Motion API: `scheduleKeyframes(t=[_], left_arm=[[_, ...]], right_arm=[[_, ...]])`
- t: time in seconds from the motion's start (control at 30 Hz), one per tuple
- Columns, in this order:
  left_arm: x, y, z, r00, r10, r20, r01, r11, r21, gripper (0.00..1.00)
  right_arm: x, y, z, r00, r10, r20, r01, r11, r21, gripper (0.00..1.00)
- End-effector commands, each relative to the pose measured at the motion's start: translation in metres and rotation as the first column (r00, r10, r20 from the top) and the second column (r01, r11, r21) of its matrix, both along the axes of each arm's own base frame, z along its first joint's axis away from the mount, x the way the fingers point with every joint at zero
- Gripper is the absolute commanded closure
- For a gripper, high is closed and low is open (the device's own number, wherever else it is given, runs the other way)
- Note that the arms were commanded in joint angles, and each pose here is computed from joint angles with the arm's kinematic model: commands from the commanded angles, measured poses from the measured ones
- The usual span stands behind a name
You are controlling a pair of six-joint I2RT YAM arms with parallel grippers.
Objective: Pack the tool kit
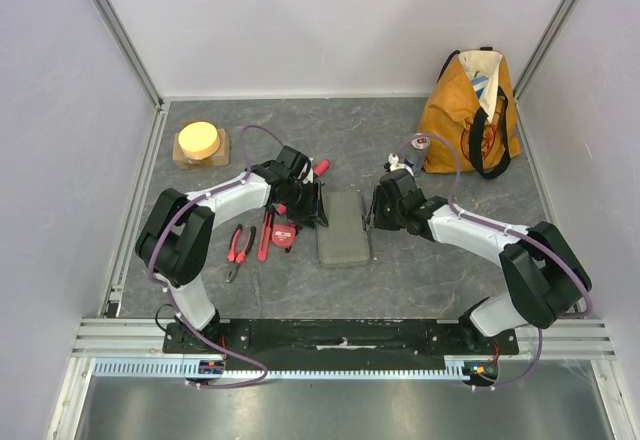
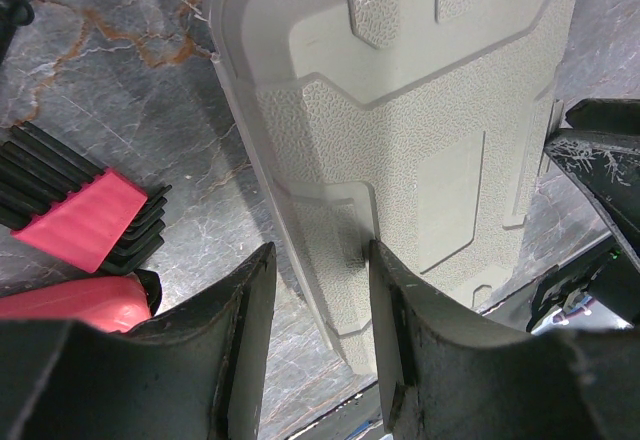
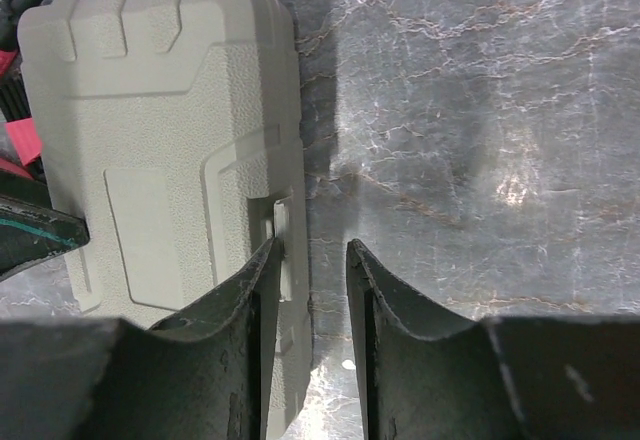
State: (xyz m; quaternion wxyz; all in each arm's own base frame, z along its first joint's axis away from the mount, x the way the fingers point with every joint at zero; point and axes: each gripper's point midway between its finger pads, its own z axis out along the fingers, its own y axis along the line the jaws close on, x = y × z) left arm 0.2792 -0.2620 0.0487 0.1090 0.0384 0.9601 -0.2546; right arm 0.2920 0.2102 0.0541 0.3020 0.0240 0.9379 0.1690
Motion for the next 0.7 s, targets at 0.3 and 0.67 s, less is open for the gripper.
scheduleKeyframes(t=[0.3,0.67], left_arm=[[-0.014,0.032,-0.037,0.998,-0.013,-0.056,0.023,0.984,0.178,0.53],[-0.014,0.034,-0.039,0.998,-0.011,-0.056,0.022,0.982,0.188,0.53]], right_arm=[[-0.003,-0.006,-0.023,0.999,-0.002,-0.045,0.0,0.999,-0.052,0.84],[0.005,-0.04,-0.007,0.994,-0.107,0.032,0.111,0.978,-0.175,0.79]])
